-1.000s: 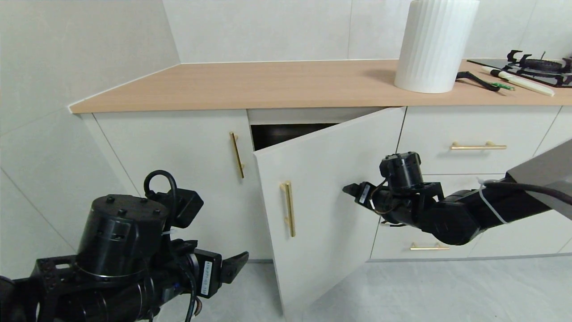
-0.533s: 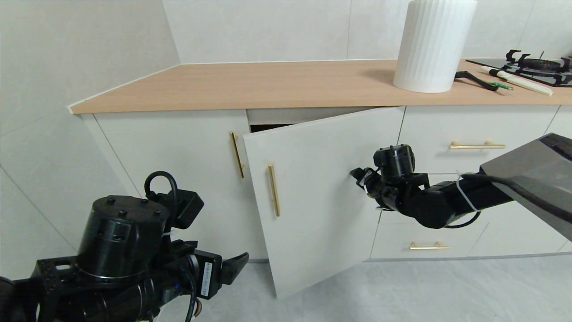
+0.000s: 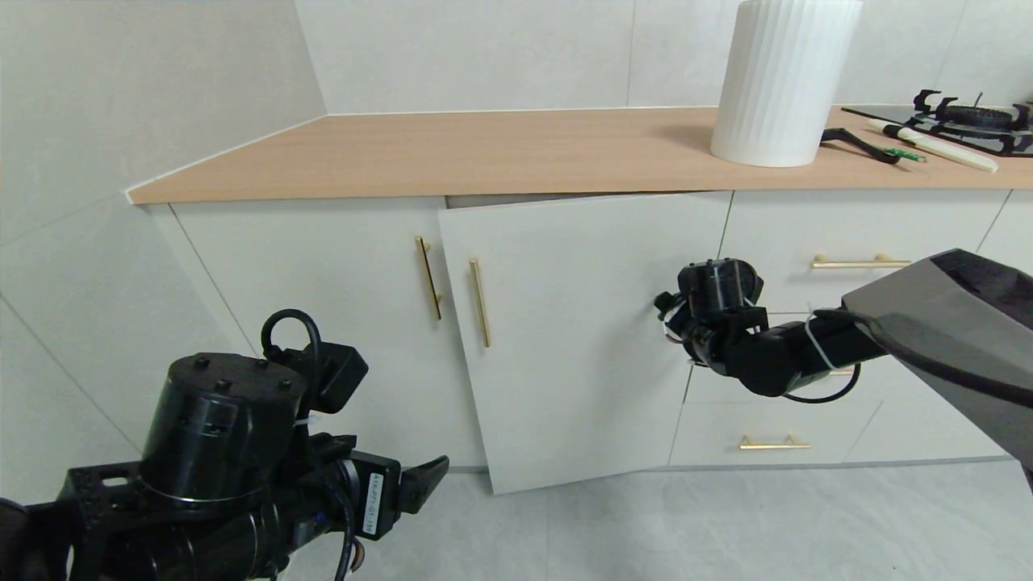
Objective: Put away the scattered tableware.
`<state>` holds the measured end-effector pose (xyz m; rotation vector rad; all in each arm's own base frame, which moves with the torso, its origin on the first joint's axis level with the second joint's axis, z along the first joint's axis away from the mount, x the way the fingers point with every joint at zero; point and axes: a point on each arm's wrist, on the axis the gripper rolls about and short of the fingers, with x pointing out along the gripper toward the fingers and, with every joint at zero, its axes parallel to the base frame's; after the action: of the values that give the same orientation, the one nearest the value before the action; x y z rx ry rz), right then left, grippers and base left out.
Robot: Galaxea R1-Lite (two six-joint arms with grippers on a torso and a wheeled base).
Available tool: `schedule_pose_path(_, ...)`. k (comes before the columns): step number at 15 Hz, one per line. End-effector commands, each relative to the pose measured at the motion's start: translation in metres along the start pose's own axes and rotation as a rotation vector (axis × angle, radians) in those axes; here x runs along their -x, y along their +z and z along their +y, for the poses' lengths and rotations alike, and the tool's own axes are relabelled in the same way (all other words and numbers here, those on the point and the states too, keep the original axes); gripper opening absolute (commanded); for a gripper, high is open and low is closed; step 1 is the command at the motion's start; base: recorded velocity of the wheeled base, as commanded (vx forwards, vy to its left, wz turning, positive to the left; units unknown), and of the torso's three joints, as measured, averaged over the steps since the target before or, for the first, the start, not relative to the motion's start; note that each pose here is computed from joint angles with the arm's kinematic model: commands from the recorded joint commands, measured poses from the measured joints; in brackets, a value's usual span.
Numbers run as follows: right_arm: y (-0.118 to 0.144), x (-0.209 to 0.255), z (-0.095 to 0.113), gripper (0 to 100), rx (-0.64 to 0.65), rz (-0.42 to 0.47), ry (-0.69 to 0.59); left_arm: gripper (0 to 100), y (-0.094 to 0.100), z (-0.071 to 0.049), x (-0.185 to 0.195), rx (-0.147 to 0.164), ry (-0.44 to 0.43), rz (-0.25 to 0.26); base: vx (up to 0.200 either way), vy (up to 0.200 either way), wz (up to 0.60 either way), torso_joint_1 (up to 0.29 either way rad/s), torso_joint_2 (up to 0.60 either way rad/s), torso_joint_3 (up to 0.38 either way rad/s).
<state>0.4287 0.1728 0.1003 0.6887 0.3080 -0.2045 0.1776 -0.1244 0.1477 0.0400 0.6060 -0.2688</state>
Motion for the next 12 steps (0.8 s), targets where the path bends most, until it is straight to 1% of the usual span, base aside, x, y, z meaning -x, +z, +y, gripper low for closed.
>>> schedule_pose_path(1, -0.002, -0.004, -0.001, 100, 0.003, -0.007, -0.011, 100, 0.0, 0.0, 0.0, 0.0, 0.0, 0.001, 0.0, 0.0, 0.0, 0.0, 0.0, 0.0)
schedule_pose_path(3, -0.003, -0.013, -0.002, 100, 0.002, -0.055, -0.048, 100, 0.0, 0.0, 0.0, 0.0, 0.0, 0.001, 0.0, 0.0, 0.0, 0.0, 0.0, 0.0)
schedule_pose_path(5, -0.003, -0.017, -0.002, 100, 0.006, -0.065, -0.07, 100, 0.0, 0.0, 0.0, 0.0, 0.0, 0.001, 0.0, 0.0, 0.0, 0.0, 0.0, 0.0)
schedule_pose_path(9, 0.005, -0.024, -0.007, 100, -0.006, -0.107, -0.099, 100, 0.0, 0.0, 0.0, 0.0, 0.0, 0.001, 0.0, 0.0, 0.0, 0.0, 0.0, 0.0)
schedule_pose_path(12, 0.005, -0.024, -0.006, 100, -0.008, -0.112, -0.1, 100, 0.0, 0.0, 0.0, 0.0, 0.0, 0.001, 0.0, 0.0, 0.0, 0.0, 0.0, 0.0)
